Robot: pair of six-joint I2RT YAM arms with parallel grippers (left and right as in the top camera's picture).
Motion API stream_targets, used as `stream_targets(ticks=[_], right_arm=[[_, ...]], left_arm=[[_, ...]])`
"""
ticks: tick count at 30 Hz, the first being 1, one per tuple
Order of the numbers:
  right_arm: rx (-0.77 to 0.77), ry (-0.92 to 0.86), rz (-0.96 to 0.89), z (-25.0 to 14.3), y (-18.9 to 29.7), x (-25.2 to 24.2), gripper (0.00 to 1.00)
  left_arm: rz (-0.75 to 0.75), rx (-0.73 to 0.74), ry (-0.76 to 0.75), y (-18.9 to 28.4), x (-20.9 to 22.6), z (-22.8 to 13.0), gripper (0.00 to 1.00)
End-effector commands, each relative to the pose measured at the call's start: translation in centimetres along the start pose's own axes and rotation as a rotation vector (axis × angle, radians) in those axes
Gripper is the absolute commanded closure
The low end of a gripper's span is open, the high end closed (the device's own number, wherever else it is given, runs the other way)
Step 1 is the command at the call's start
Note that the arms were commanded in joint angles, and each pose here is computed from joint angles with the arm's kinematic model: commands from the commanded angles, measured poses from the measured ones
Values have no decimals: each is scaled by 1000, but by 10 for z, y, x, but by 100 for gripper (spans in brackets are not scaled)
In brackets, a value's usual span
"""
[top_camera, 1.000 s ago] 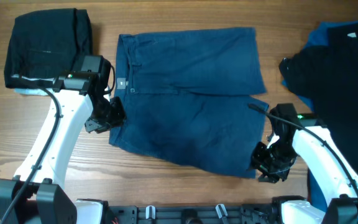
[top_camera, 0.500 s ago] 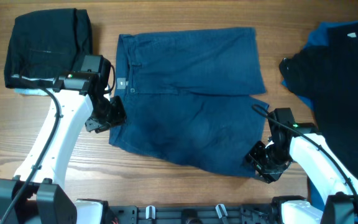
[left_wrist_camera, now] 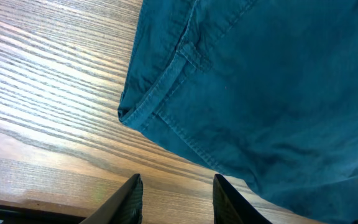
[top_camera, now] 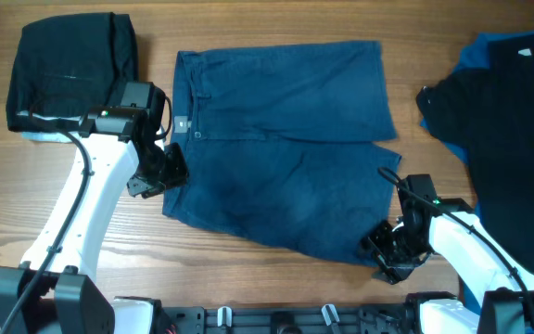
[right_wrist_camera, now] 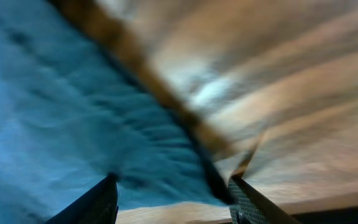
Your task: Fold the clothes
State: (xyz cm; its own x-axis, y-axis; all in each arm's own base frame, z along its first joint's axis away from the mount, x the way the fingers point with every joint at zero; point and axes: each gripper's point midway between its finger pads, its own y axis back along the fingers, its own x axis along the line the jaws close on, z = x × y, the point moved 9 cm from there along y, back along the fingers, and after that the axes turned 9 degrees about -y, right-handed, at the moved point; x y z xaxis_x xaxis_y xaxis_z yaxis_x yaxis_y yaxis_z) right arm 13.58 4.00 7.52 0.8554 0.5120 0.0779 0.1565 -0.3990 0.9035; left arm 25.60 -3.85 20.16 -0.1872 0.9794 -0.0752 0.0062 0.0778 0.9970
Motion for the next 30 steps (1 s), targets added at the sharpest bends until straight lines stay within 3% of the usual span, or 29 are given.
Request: stream_targets(ticks=[1, 13, 16, 26, 28, 29, 30], right_arm=[[-50, 27, 21, 7, -6, 1, 45], [-169, 88, -13, 16, 13, 13, 51], [-202, 108, -52, 16, 27, 17, 47], [-44, 150, -69, 0, 27, 10, 40], [-45, 150, -71, 0, 26, 9, 18], [-56, 156, -61, 2, 24, 10, 15], [-67, 164, -45, 4, 22, 11, 6]], left_arm=[[-16, 14, -5, -3, -2, -1, 63], [-20, 16, -5, -3, -2, -1, 63], [-20, 16, -5, -3, -2, -2, 63], [-21, 12, -5, -3, -3, -1, 61], [-21, 11, -5, -3, -3, -1, 61], [-22, 10, -5, -3, -3, -1, 60], [-22, 8, -5, -3, -3, 0, 61]])
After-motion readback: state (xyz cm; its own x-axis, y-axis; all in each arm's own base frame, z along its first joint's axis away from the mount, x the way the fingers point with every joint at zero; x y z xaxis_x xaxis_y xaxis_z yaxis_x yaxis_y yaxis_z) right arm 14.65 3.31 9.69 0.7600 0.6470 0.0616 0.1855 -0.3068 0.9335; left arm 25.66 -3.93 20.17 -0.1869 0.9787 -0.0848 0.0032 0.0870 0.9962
